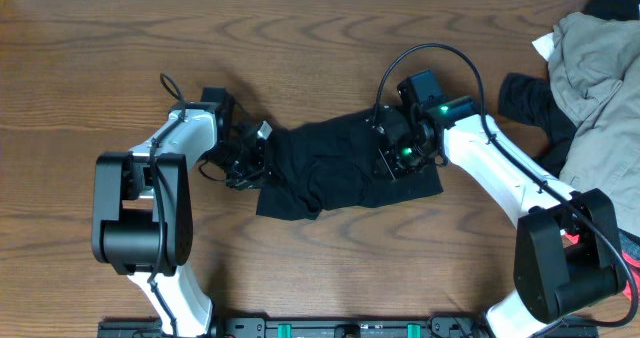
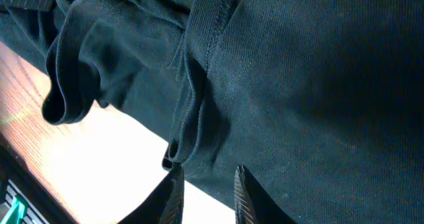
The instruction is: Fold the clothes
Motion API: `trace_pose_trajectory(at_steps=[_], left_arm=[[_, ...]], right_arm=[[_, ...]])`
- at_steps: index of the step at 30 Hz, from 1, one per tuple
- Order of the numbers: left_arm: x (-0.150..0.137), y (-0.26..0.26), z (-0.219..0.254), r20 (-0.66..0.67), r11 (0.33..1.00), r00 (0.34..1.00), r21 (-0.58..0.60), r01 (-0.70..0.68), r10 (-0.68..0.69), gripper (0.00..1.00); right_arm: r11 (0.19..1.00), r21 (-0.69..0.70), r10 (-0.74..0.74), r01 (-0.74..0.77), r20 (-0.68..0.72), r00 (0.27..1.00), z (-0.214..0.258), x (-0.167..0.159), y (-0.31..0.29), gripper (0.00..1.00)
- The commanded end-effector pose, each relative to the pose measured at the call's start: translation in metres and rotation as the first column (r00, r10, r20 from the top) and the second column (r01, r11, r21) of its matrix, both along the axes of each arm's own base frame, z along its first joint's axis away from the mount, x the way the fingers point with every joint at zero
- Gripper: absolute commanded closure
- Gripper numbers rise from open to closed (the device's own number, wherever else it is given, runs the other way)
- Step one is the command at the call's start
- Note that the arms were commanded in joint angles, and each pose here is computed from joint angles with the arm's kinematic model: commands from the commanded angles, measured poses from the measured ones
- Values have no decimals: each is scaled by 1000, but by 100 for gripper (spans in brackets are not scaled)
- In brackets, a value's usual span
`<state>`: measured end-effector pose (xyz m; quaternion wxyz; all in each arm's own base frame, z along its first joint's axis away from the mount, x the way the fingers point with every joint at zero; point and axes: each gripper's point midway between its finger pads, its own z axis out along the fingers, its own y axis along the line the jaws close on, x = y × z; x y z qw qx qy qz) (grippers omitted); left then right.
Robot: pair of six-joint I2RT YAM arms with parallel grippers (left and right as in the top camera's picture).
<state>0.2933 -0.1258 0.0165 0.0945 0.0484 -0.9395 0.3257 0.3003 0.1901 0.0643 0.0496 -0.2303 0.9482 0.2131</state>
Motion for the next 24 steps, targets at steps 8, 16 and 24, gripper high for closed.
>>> trace_pose_trajectory(at_steps=[8, 16, 24], left_arm=[[0, 53, 6, 20, 988, 997, 133, -71, 69, 94], [12, 95, 47, 190, 945, 976, 288, -157, 105, 94], [22, 100, 102, 347, 922, 926, 292, -254, 145, 94]], right_arm=[[999, 13, -39, 39, 6, 999, 6, 5, 1, 77], [937, -125, -324, 327, 41, 945, -2, 34, -46, 76], [916, -124, -379, 382, 44, 924, -2, 43, -66, 77]])
